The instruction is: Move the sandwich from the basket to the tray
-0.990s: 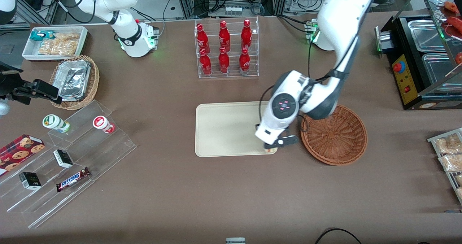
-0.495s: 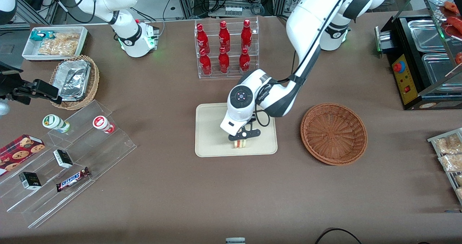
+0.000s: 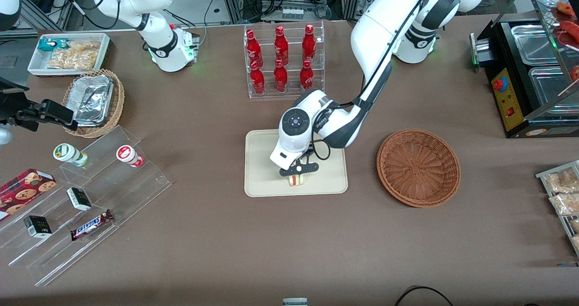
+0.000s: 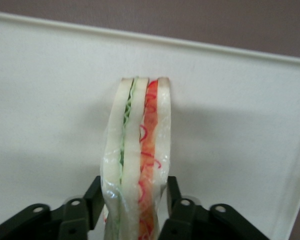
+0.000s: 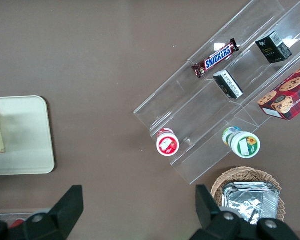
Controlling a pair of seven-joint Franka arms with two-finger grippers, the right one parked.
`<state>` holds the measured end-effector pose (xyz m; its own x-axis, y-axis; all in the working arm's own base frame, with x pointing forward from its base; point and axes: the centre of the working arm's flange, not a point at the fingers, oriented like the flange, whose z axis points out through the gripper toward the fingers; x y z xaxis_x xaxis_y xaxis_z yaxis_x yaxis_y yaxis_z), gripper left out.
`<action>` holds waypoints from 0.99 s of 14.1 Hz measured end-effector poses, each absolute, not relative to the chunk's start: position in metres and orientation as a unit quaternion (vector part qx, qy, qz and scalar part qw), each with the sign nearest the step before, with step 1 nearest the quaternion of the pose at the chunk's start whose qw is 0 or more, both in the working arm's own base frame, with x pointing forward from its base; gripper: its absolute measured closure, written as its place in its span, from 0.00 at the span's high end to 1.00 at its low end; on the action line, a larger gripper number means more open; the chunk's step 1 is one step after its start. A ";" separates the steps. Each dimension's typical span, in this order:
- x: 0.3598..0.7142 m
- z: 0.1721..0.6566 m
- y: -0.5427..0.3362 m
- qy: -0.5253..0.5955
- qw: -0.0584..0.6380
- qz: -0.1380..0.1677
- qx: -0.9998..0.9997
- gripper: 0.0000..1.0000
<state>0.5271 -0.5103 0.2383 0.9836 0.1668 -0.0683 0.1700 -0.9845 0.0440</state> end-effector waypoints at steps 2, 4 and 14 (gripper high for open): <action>0.532 0.269 -0.507 0.086 0.027 -0.024 0.996 0.84; 0.536 0.319 -0.489 0.094 0.002 -0.030 0.995 1.00; 0.596 0.393 -0.307 0.186 -0.058 -0.074 0.978 1.00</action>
<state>0.5957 -0.3070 0.3931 0.9196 0.3733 -0.1227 0.3561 -0.9237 -0.1415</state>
